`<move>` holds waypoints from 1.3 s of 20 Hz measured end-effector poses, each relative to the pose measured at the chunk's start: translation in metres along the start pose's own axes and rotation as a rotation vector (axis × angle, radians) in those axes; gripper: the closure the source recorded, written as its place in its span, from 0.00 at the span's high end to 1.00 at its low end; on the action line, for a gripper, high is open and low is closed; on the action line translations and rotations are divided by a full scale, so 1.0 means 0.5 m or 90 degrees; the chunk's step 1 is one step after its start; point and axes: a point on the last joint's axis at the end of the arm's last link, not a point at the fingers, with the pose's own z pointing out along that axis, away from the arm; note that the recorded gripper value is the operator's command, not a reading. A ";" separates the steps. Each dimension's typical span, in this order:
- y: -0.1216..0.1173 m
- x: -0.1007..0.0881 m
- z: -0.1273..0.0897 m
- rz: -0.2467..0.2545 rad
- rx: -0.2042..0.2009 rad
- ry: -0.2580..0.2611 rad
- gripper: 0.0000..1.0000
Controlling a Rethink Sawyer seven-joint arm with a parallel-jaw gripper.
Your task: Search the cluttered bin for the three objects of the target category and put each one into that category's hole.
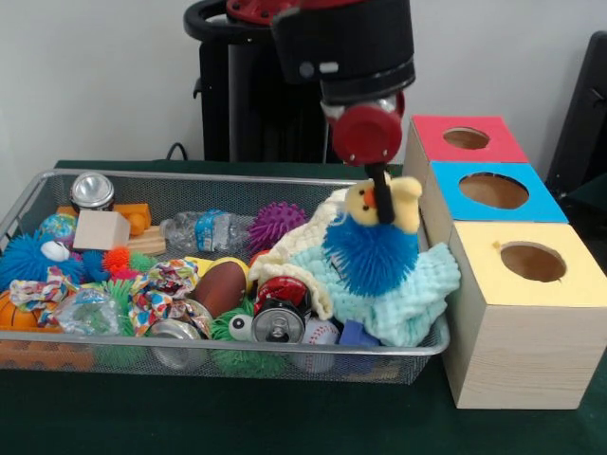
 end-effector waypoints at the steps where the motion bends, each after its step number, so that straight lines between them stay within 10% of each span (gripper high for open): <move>1: 0.008 0.007 0.028 0.004 0.004 -0.006 0.00; 2: 0.020 0.015 0.063 0.014 0.006 -0.019 1.00; 26: 0.070 0.034 0.126 0.024 -0.013 -0.011 1.00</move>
